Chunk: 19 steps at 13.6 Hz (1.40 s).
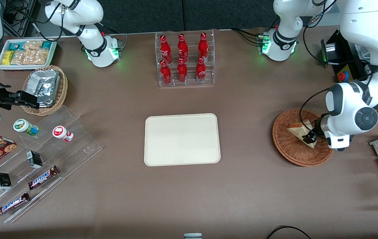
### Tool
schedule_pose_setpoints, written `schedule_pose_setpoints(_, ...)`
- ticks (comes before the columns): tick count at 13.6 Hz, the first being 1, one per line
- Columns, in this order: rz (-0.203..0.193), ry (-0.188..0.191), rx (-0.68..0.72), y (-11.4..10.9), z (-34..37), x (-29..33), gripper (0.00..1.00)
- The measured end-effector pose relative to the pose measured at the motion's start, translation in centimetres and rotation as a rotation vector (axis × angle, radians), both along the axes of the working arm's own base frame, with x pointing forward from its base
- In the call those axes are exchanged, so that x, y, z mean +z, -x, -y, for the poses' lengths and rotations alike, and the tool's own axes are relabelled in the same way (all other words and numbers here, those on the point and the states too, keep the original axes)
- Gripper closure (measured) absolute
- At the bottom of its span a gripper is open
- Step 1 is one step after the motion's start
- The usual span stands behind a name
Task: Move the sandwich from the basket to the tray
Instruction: 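Close the left gripper on the sandwich and lift it from the basket, then carry the held sandwich over the cream tray with the left gripper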
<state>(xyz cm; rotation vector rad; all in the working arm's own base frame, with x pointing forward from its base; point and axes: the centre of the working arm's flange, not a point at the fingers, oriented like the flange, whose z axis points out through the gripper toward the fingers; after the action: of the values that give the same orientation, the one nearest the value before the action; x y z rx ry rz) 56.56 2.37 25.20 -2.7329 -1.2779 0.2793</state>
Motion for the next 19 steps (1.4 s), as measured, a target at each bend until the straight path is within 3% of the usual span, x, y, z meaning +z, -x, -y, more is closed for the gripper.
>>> schedule_pose_setpoints(2,-0.003,0.0,0.0,0.5,0.0,-1.0,0.0)
schedule_pose_setpoints(8,0.005,0.001,-0.013,0.2,0.4,-1.0,0.61)
schedule_pose_setpoints(14,-0.055,0.016,-0.05,-2.1,2.5,6.0,0.76)
schedule_pose_setpoints(16,-0.072,0.03,-0.107,-2.8,5.7,9.4,0.85)
schedule_pose_setpoints(19,-0.099,0.036,-0.246,-2.9,13.0,14.5,0.85)
